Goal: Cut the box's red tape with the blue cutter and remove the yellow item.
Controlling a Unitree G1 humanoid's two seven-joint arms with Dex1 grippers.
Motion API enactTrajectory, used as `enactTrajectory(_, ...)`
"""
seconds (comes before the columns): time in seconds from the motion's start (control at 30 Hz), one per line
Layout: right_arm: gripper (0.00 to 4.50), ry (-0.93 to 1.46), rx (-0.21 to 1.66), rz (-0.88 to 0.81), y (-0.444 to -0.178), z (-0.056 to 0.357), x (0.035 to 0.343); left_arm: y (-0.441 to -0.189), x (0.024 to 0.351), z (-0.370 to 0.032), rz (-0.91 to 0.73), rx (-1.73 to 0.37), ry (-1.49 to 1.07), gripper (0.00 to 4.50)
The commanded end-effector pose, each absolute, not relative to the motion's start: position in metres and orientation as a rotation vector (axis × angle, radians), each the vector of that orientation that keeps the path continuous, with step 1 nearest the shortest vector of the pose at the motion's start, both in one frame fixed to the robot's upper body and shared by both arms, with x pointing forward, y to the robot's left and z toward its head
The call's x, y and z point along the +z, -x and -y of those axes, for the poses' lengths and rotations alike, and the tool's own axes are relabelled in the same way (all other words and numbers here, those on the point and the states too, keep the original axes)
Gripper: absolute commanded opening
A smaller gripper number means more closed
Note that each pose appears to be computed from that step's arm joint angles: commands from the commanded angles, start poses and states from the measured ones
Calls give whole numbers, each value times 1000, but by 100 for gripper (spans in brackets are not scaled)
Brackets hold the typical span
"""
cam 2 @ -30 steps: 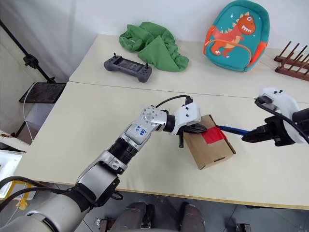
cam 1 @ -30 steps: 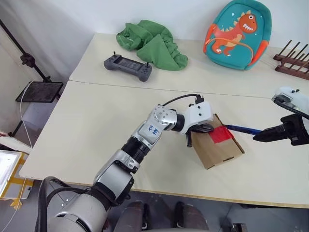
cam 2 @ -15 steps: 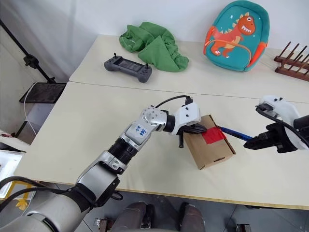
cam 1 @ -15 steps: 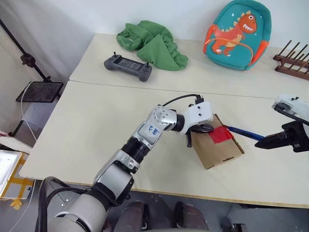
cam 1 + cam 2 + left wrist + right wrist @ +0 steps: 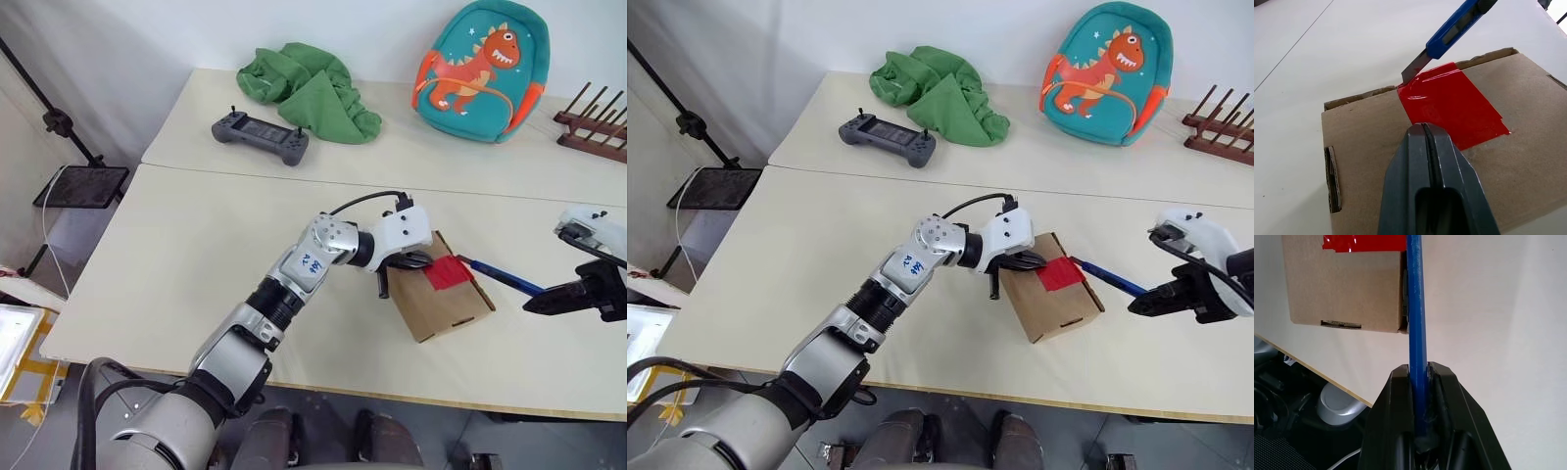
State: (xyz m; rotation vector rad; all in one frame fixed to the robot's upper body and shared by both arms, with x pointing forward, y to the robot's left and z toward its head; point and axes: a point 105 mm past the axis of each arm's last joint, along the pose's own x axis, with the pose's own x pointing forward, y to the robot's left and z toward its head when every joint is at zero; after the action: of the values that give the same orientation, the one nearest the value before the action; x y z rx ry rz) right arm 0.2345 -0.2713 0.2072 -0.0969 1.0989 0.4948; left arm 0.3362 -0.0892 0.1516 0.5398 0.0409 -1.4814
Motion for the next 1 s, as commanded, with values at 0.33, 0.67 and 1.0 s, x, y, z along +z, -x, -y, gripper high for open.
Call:
enactTrajectory(0.33,16,99,521,-1099,-242,266,196,-335,101,74,-267,-1476,-588,1)
enactTrajectory(0.67,16,133,546,-1126,-233,268,198,-336,101,72,-268,-1468,-587,1)
enactTrajectory(1.0,16,156,538,-1195,-215,282,202,-335,99,73,-273,-1467,-580,1)
